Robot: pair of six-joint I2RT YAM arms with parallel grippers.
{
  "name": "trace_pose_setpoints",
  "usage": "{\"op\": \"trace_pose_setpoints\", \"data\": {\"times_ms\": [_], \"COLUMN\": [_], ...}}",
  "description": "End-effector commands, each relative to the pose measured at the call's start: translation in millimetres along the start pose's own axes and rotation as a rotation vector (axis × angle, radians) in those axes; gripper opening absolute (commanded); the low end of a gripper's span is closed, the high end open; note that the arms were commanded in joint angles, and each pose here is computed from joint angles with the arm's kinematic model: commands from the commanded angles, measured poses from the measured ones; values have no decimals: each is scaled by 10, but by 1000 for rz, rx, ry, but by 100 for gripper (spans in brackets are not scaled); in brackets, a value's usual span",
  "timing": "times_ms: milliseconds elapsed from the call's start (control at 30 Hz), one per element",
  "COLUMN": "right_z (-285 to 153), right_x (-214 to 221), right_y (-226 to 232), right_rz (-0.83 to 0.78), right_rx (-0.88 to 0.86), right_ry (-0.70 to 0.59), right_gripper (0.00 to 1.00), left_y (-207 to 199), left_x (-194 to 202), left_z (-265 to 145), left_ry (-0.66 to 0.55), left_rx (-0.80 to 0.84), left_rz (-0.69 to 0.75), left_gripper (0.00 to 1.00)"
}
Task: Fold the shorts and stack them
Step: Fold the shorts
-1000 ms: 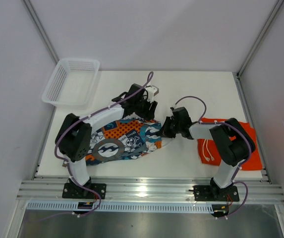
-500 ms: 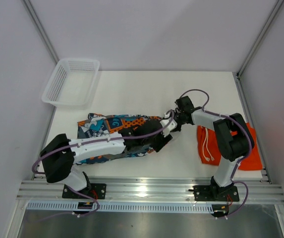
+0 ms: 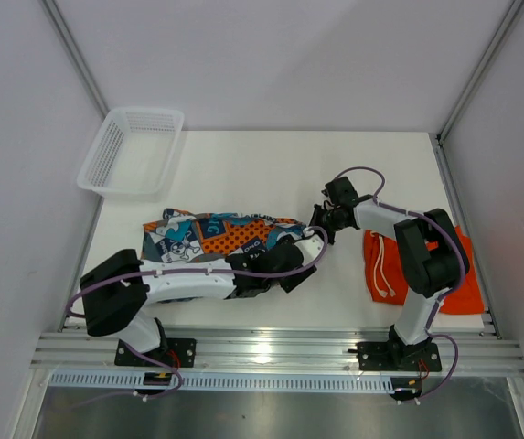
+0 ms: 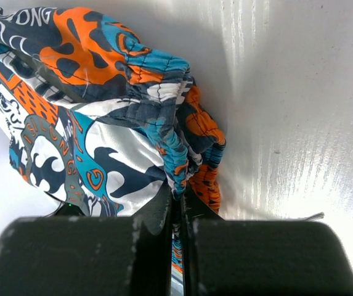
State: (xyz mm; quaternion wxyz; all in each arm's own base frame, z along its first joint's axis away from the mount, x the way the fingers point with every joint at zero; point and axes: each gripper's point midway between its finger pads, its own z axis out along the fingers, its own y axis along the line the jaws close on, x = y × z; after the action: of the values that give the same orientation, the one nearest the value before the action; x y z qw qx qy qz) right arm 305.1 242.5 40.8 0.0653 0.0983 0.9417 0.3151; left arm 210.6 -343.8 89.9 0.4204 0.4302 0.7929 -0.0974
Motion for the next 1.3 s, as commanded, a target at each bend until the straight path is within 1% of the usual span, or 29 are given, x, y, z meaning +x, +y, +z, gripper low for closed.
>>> {"op": "trace_pose_setpoints", "data": {"times_ms": [0, 167, 200, 500, 533, 633, 700, 733, 767, 833, 867, 900, 933, 967, 1033, 1100, 1133, 1200, 1233, 1267], "right_z": [-86, -80, -71, -52, -52, -55, -45, -42, -31, -28, -31, -28, -34, -45, -60, -84, -96, -129, -147, -165], "right_x": [-61, -87, -85, -105, -97, -105, -96, -97, -90, -75, -90, -86, -85, -85, -87, -96, -103, -111, -123, -146], "right_y": [176, 175, 161, 166, 173, 174, 160, 156, 144, 122, 117, 119, 95, 98, 93, 87, 81, 57, 41, 33], "right_rz": [-10, -7, -2, 15, 14, 16, 18, 19, 18, 26, 28, 30, 35, 34, 35, 35, 36, 33, 40, 40], "right_rx": [-56, -66, -63, -88, -90, -95, -93, -95, -95, -102, -107, -114, -115, -118, -122, -129, -132, -143, -145, -153], "right_ry": [-2, 1, 5, 20, 23, 22, 24, 25, 28, 36, 32, 35, 36, 34, 33, 31, 29, 19, 13, 0], "right_gripper": [0, 0, 0, 0, 0, 0, 0, 1, 2, 5, 5, 6, 7, 7, 8, 11, 19, 27, 38, 44], "left_y": [-36, -229, -247, -318, -305, -297, -270, -265, -258, -240, -204, -187, -176, -161, -121, -98, -99, -62, -78, -70], "left_x": [-97, -35, -9, 275, 386, 497, 521, 523, 547, 542, 578, 591, 601, 604, 592, 562, 543, 489, 452, 466], "left_z": [59, 56, 67, 275, 338, 459, 496, 507, 523, 539, 553, 559, 571, 578, 582, 572, 568, 537, 534, 513], "left_ry": [-56, -43, -36, 53, 87, 138, 154, 155, 162, 163, 174, 182, 186, 188, 188, 178, 171, 152, 139, 136], "left_rx": [-12, 78, 82, 82, 63, 31, 6, 3, -4, -20, -41, -47, -52, -63, -78, -80, -72, -70, -46, -35], "left_rz": [33, 63, 69, 91, 104, 120, 120, 118, 119, 114, 118, 119, 120, 122, 121, 110, 104, 54, 29, 15], "left_gripper": [67, 71, 74, 79, 79, 78, 70, 64, 49, 33, 22, 17, 5, 0, 0, 0, 0, 0, 0, 0]}}
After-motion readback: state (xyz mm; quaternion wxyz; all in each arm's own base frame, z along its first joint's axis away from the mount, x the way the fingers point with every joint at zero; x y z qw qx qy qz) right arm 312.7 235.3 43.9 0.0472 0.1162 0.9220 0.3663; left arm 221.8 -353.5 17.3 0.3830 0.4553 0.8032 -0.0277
